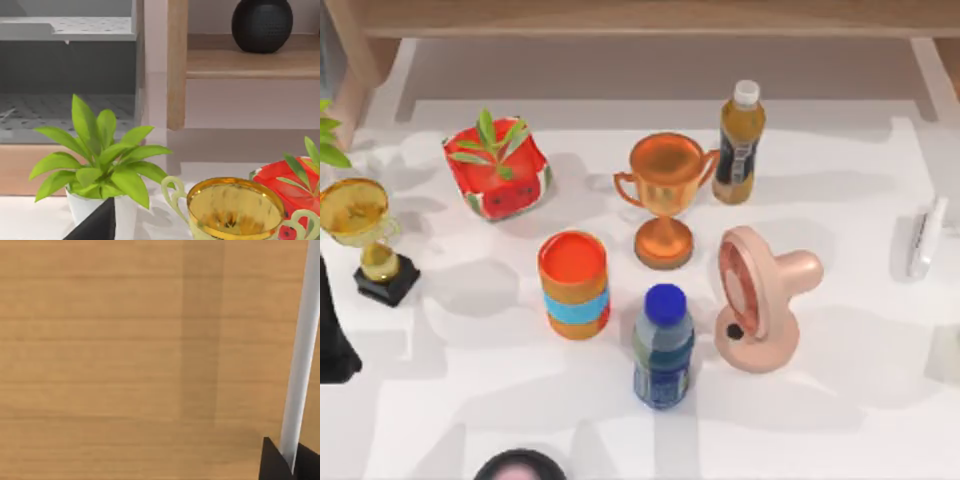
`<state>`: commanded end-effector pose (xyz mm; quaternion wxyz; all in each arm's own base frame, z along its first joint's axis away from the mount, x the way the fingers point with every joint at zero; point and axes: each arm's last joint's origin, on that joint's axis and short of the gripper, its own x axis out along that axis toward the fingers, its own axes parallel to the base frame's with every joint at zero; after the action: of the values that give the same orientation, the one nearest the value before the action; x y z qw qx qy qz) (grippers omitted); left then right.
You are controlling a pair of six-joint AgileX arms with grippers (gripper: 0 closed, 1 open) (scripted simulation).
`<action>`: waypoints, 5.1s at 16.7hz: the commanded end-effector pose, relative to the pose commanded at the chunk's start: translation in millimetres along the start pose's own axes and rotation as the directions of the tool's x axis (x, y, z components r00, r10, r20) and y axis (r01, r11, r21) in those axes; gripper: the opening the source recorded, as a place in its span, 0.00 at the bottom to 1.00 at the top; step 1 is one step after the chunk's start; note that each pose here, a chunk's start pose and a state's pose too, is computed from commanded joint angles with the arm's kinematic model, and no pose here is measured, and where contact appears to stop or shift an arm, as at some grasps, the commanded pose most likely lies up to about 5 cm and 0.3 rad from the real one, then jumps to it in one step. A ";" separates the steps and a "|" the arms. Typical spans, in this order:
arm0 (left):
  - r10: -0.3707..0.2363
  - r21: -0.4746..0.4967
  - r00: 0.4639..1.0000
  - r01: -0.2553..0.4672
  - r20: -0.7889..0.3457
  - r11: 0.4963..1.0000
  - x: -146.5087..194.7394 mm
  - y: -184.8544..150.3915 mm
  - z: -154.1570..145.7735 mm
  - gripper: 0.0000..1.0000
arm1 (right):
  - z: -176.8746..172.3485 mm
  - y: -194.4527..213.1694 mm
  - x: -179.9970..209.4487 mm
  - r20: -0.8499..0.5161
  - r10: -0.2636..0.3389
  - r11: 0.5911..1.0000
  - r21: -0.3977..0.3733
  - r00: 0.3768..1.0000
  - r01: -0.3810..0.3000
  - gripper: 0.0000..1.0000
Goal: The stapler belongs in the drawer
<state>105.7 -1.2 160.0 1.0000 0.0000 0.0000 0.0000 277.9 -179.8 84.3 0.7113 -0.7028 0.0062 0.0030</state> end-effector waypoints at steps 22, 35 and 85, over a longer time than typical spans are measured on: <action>0.000 0.000 1.000 0.000 0.000 1.000 0.0 0.0 0.0 1.00 | 0.6 -1.7 -37.2 -0.007 -0.006 1.000 -0.005 1.000 0.006 0.98; 0.000 0.000 1.000 0.000 0.000 1.000 0.0 0.0 0.0 1.00 | 0.6 -1.3 -46.6 -0.007 -0.006 1.000 -0.005 1.000 0.006 1.00; 0.000 0.000 1.000 0.000 0.000 1.000 0.0 0.0 0.0 1.00 | 218.0 -103.7 134.3 -0.005 1.000 -0.005 0.925 0.024 0.380 1.00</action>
<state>105.7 -1.2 160.0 1.0000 0.0000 0.0000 0.0000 414.6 36.4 188.9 0.6968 0.1416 0.6900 -0.1352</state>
